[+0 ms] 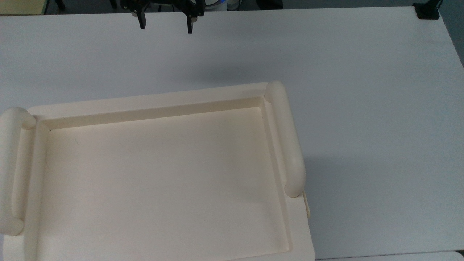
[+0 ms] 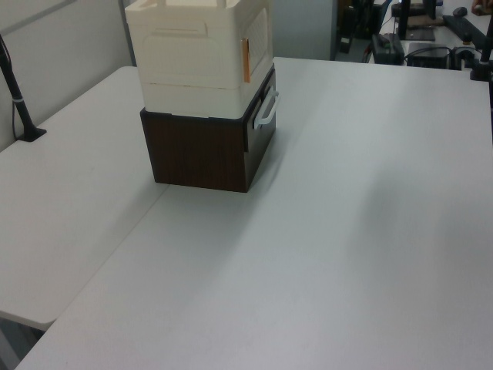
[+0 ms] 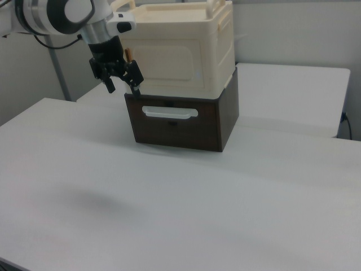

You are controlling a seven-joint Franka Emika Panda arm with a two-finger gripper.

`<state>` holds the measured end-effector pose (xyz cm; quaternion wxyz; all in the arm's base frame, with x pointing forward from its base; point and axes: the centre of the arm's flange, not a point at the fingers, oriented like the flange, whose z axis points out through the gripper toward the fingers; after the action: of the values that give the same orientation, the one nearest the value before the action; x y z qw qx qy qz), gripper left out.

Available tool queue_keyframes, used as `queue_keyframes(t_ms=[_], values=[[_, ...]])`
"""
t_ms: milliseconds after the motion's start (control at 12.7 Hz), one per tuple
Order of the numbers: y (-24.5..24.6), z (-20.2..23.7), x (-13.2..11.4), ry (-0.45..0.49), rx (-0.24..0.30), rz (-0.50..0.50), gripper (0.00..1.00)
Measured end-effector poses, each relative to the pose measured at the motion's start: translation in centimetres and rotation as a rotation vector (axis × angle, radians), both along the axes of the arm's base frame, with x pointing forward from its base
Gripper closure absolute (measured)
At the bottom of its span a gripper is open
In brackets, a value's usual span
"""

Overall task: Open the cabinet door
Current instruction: 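Move the open gripper down toward the cream cabinet door's orange handle, then position the open gripper around the orange handle on the door edge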

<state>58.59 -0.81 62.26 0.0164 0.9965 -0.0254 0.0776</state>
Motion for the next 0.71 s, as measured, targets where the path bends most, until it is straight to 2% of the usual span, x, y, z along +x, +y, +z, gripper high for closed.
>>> queue_keyframes(t_ms=[237,474,553,632,711], values=[[1.9,0.1,1.2,-0.072,0.001,0.034,0.0],[4.1,2.2,2.4,-0.245,0.009,0.076,0.0],[4.4,2.7,3.0,-0.308,0.011,0.082,0.06],[4.7,3.0,3.7,-0.369,0.014,0.087,0.07],[5.3,3.1,4.7,-0.446,0.02,0.097,0.15]])
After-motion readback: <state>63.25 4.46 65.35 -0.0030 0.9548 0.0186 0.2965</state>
